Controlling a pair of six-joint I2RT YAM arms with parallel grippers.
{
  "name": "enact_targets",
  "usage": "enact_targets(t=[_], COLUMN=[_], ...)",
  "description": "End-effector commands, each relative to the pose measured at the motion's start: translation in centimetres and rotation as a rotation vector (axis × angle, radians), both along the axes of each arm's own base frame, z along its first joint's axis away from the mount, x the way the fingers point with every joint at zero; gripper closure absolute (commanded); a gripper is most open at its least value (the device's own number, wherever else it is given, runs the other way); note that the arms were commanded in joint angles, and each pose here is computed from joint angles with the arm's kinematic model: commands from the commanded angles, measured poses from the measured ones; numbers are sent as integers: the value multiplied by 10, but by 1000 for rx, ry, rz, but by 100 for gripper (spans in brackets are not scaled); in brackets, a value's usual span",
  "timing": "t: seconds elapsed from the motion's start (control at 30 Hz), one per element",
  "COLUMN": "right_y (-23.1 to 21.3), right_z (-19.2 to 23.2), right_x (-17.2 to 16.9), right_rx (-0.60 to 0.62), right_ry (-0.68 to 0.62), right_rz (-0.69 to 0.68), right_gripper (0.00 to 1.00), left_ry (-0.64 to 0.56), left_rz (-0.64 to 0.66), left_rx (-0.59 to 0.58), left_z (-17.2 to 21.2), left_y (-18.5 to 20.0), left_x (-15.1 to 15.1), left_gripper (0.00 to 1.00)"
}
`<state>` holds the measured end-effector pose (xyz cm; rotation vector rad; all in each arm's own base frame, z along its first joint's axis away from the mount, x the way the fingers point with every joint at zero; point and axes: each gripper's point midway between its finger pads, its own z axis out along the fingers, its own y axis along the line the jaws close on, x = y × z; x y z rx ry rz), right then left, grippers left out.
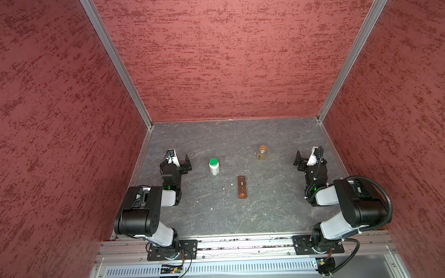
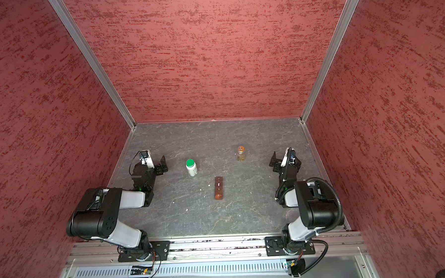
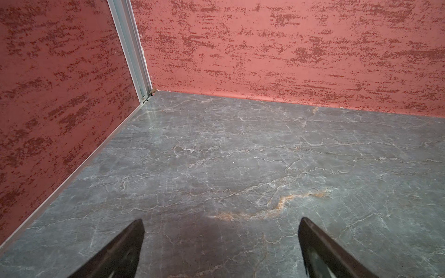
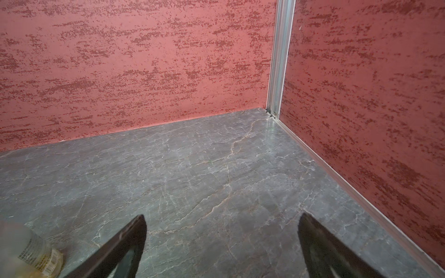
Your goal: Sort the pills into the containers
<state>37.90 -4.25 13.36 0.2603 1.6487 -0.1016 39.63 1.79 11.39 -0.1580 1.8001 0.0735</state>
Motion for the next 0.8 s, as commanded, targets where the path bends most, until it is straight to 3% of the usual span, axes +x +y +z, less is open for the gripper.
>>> enact_targets(t=[0.0, 0.77], right_y=[2, 3], right_z=[3, 3], right_x=[4, 5], right_rx=[-20, -19], right_ry=[-2, 3], right_rz=[22, 28], right_gripper=[1, 1], left_ry=[-4, -2], left_rz=[-1, -4], left_rx=[-13, -13], left_z=[2, 2], left_y=[0, 0], left_x=[1, 1], left_gripper=[1, 0])
